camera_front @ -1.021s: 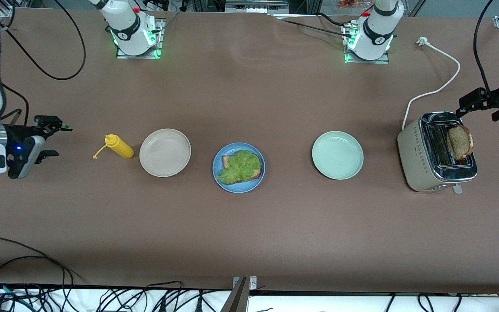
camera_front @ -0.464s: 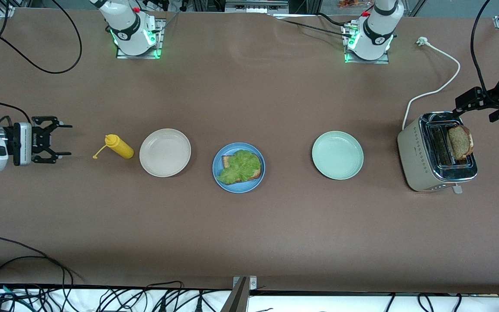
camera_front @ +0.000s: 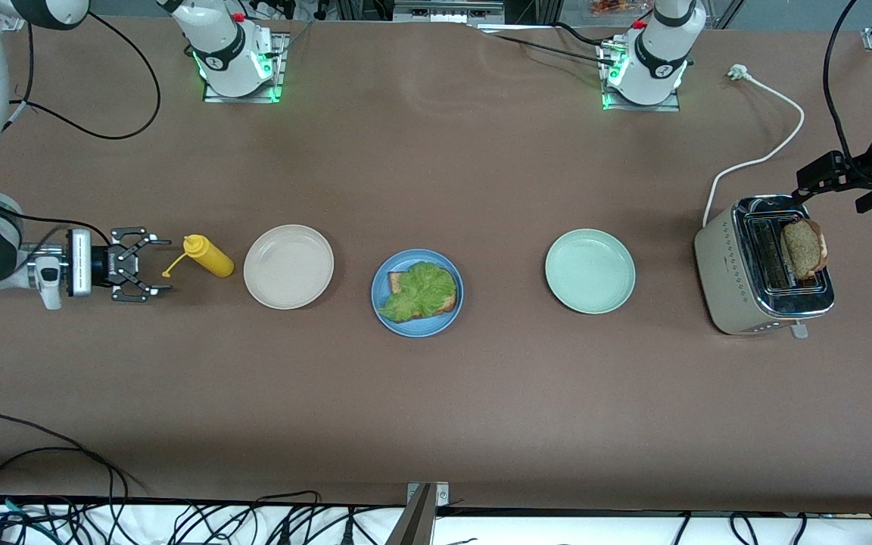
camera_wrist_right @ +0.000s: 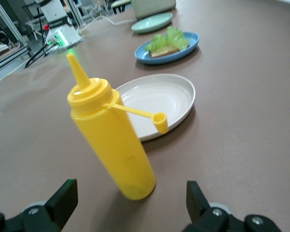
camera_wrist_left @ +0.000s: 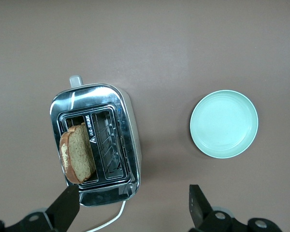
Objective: Make sandwich in blue plate with both arms
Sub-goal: 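Grasp the yellow squeeze bottle with the right gripper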
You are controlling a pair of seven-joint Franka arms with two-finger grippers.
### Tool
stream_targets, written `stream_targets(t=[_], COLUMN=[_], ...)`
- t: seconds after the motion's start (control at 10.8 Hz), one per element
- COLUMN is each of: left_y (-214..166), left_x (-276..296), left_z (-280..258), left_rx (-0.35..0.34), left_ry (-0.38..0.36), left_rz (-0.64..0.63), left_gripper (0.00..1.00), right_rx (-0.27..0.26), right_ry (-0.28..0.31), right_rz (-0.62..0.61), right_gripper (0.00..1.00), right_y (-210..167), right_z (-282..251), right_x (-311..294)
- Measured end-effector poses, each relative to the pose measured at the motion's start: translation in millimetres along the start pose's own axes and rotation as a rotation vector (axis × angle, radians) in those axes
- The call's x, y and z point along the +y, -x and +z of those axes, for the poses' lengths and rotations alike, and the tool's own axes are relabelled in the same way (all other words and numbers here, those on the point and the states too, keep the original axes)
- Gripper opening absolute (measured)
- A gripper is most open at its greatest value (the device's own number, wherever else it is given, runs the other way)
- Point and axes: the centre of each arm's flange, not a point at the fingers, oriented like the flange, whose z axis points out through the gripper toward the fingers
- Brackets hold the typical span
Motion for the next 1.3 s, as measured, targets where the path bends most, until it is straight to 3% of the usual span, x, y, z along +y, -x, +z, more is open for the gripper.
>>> stream_targets(t=[0.19, 0.46, 1.02, 1.3], left_y=[1, 1, 1, 1], left_x=[-2, -4, -2, -2], left_z=[0, -1, -1, -1], left_rx=[0.001, 0.002, 0.003, 0.003], left_ry=[0.000, 0.000, 0.000, 0.000], left_rz=[-0.004, -0.007, -0.004, -0.004], left_gripper=[1.00, 1.00, 1.00, 1.00], right_rx=[0.055, 0.135, 0.203, 0.202], right_ry=[0.015, -0.023, -0.069, -0.073], right_rz=[-0.023, -0.024, -0.103, -0.108], right_gripper=[1.00, 1.00, 0.97, 0.52], right_y=[5, 9, 6, 9], right_z=[9, 32, 83, 84], right_x=[3, -7, -3, -3])
